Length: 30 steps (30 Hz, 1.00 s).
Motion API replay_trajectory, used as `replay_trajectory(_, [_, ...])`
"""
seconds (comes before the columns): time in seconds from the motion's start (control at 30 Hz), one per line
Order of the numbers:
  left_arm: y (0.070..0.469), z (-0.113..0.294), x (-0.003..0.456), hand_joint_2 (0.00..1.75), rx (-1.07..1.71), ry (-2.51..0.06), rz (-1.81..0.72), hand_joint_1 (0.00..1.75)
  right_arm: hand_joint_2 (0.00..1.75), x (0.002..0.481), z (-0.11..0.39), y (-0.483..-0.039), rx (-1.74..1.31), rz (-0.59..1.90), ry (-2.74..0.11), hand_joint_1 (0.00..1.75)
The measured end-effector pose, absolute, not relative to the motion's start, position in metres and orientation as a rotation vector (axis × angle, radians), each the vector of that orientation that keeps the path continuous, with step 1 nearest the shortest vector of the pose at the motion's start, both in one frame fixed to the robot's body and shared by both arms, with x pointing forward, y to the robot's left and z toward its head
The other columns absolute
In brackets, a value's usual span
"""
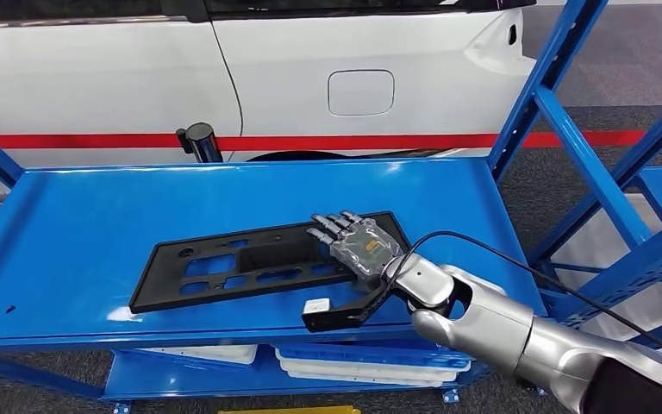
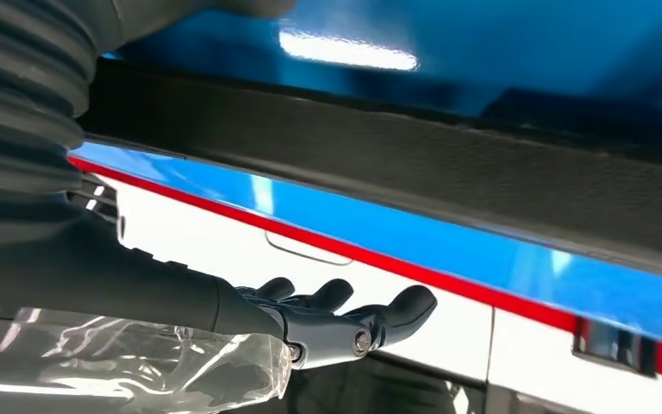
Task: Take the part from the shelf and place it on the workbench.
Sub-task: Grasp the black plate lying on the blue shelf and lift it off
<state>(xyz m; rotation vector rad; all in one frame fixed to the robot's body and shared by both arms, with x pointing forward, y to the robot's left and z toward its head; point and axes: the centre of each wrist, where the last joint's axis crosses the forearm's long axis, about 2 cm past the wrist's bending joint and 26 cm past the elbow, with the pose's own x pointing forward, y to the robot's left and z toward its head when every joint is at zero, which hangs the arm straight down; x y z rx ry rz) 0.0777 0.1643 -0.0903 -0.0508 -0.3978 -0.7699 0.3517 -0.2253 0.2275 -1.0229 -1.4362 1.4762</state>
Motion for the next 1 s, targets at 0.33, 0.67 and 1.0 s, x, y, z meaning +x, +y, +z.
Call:
replay_trajectory(0.33, [0.159,-0.089,0.078,0.0,-0.047,-0.399,-0.758,0.0,1.75,0.362,0.229,-0.239,-1.043,1.506,-1.345,1.75])
replay_trajectory(0.67, [0.158,-0.088,0.083,0.0,-0.029,-0.399,-0.749,0.0,1.75,0.366,0.237,-0.239,-0.997,1.467,-1.452,1.75])
replay_trajectory(1.0, [0.161,-0.088,0.083,0.0,-0.019,-0.4,-0.743,0.0,1.75,0.357,0.252,-0.226,-0.702,1.262,-1.685,1.75])
